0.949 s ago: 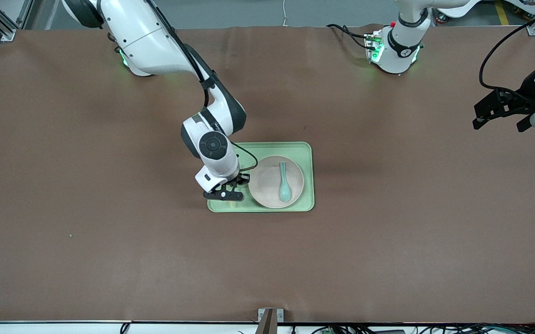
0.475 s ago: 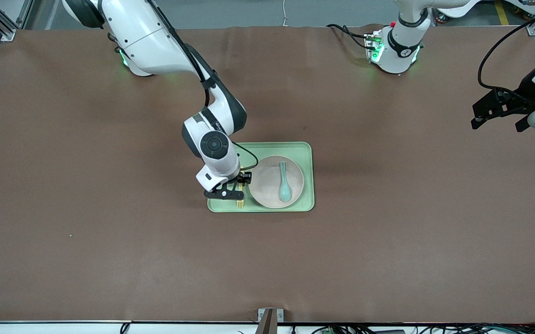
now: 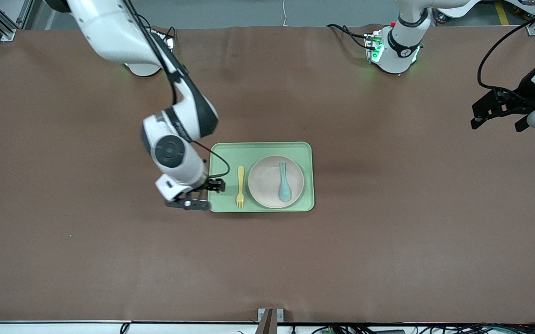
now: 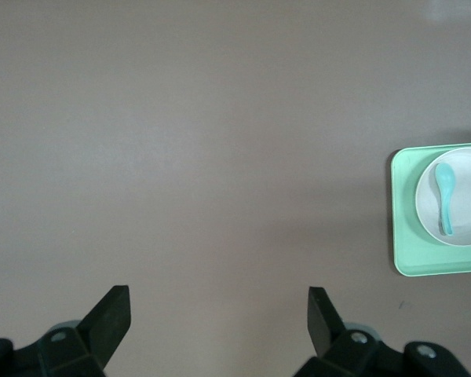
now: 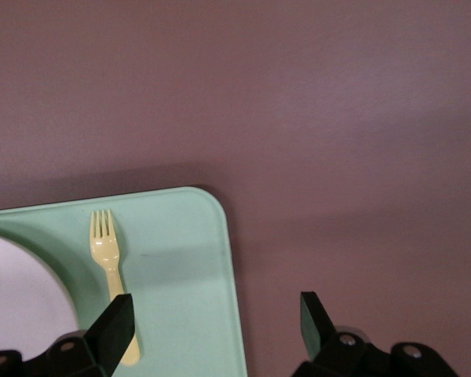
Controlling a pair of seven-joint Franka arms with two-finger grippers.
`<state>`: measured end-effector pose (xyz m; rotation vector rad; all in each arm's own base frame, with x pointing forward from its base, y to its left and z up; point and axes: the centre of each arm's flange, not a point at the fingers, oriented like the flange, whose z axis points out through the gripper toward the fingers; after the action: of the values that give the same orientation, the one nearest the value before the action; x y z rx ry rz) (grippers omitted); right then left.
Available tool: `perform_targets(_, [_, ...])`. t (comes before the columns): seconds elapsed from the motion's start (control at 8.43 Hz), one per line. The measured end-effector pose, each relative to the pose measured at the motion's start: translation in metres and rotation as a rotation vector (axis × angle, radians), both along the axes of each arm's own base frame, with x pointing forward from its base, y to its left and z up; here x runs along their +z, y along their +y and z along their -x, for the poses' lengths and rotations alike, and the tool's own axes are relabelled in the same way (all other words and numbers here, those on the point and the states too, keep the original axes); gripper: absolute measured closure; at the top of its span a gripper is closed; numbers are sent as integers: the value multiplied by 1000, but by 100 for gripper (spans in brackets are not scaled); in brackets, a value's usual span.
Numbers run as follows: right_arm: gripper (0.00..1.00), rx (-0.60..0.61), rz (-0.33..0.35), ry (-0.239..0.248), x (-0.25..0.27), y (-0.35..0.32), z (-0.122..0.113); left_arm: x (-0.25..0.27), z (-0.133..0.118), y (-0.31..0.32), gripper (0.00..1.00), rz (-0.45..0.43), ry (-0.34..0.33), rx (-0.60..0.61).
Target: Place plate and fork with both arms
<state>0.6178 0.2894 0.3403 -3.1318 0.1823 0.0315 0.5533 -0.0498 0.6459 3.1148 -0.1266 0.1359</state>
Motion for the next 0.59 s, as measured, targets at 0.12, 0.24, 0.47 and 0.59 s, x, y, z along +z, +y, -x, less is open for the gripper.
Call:
perform_targets(0.12, [4,-13,-7,-8,49,-33,-3,0,0,0,0,0,0,0])
perform_targets(0.24, [2,-25,-13,-15,98,-74,-3,0,0,0,0,0,0,1])
perform_targets(0.47, [1,-42,-18,-16,175,-157,10,0,0,0,0,0,-1,1])
perform_targets(0.59, [1,-30,-19,-11,202,-190,21,1,0,0,0,0,-1,1])
